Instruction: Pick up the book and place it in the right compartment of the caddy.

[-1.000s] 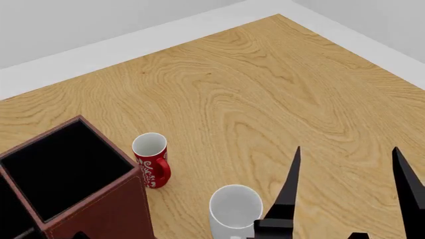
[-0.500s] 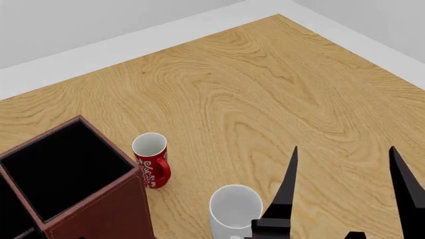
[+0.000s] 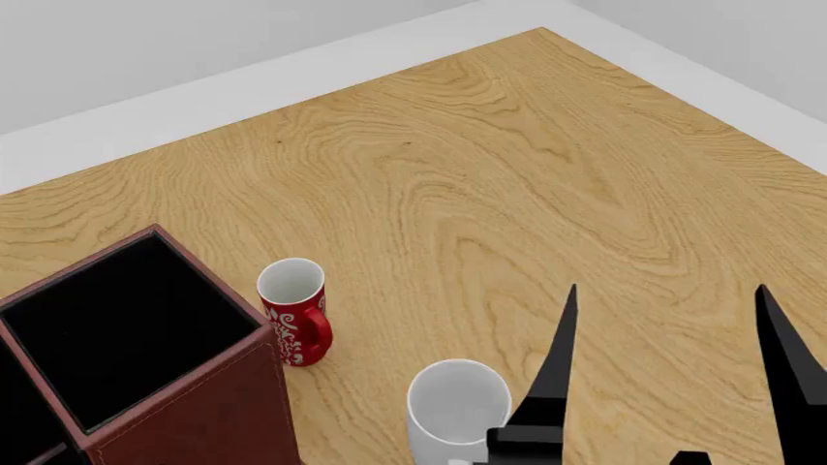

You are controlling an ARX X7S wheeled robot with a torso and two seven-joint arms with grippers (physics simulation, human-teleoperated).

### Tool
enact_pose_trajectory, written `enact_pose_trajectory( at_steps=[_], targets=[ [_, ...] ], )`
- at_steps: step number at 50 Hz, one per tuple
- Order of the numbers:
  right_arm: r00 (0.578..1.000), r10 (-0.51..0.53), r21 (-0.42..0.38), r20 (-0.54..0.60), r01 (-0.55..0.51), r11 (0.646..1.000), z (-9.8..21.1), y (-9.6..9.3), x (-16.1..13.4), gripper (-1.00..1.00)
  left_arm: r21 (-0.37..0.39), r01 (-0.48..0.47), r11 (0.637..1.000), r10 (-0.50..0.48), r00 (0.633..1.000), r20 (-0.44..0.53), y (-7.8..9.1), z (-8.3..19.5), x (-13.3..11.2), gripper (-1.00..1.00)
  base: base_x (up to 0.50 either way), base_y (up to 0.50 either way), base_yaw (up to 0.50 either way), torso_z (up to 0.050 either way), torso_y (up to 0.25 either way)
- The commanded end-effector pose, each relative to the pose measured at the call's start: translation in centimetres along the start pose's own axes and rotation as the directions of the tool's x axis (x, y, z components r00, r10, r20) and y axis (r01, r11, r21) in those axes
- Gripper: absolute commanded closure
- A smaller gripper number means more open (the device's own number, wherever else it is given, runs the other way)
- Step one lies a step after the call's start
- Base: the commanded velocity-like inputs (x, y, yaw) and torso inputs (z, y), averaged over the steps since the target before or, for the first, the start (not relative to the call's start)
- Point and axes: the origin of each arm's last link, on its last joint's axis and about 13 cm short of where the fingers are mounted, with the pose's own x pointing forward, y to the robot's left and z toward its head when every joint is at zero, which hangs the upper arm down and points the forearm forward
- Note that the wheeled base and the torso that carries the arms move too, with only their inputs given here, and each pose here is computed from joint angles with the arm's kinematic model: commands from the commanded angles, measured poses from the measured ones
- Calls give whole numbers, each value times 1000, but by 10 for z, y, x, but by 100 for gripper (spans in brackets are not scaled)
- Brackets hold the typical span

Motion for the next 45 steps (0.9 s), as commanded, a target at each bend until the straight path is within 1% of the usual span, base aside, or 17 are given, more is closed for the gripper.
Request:
enact_pose_trajectory(
  at_steps=[1, 13, 19, 20, 24, 26, 27, 29, 33, 36, 39, 41, 45],
  targets=[
    [1000, 2, 2, 1, -2, 1000, 1, 0, 0, -100, -6, 0, 1000, 0, 1000, -10, -1, -4, 2, -100, 0, 0, 0, 0, 0],
    [1000, 2, 3, 1, -2, 1000, 0, 0, -1, -100, -10, -6, 1000, 6, 1000, -29, -1, -10, 7, -100, 0, 0, 0, 0, 0],
    [1000, 3, 4, 2, -3, 1000, 1, 0, -1, -100, -2, 8, 1000, -9, 999, -43, -3, -12, 6, -100, 0, 0, 0, 0, 0],
    [1000, 2, 4, 3, -2, 1000, 1, -1, -1, -100, 2, 16, 1000, -16, 999, -45, -5, -12, 6, 100, 0, 0, 0, 0, 0],
    [1000, 6, 2, 2, -6, 1000, 1, 0, -1, -100, 3, 22, 1000, -22, 999, -42, -5, -11, 4, 100, -1, -1, 0, 0, 0],
    [1000, 6, 2, 2, -6, 1000, 1, 0, -1, -100, -4, 1, 1000, -1, 1000, -24, -4, -9, 4, 100, 3, -6, -3, 0, 0],
    [1000, 5, 3, 2, -5, 1000, 1, 0, -1, -100, 6, -9, 1000, 9, 1000, -10, -4, -8, 4, 100, 0, 0, 0, 0, 0],
    [1000, 6, 3, 2, -6, 1000, 1, 0, -1, -100, -5, -30, 1000, 30, 1000, 6, -3, -5, 3, 100, 0, 0, -1, 0, 0],
    [1000, 7, 2, 2, -7, 1000, 2, 1, -1, -100, -7, -31, 1000, 31, 999, 27, -4, 0, -1, 100, 0, 0, 0, 0, 0],
    [1000, 6, 2, 3, -6, 1000, 2, 0, -1, -100, -18, -66, 998, 68, 994, 90, -4, 10, -6, 100, -1, -1, -4, 0, 0],
    [1000, 9, 2, 4, -9, 1000, 2, 1, -1, -100, 10, -69, 998, 67, 989, 129, -8, 17, -13, 100, 1, -4, -4, 0, 0],
    [1000, 9, 2, 5, -9, 1000, 3, 1, -1, -100, 15, -79, 997, 76, 986, 148, -9, 19, -13, 100, 0, 0, -1, 0, 0],
    [1000, 9, 0, 9, -9, 1000, 4, 1, -2, -100, 24, -82, 996, 75, 977, 201, -11, 30, -24, 100, 0, 0, 0, 0, 0]
  ],
)
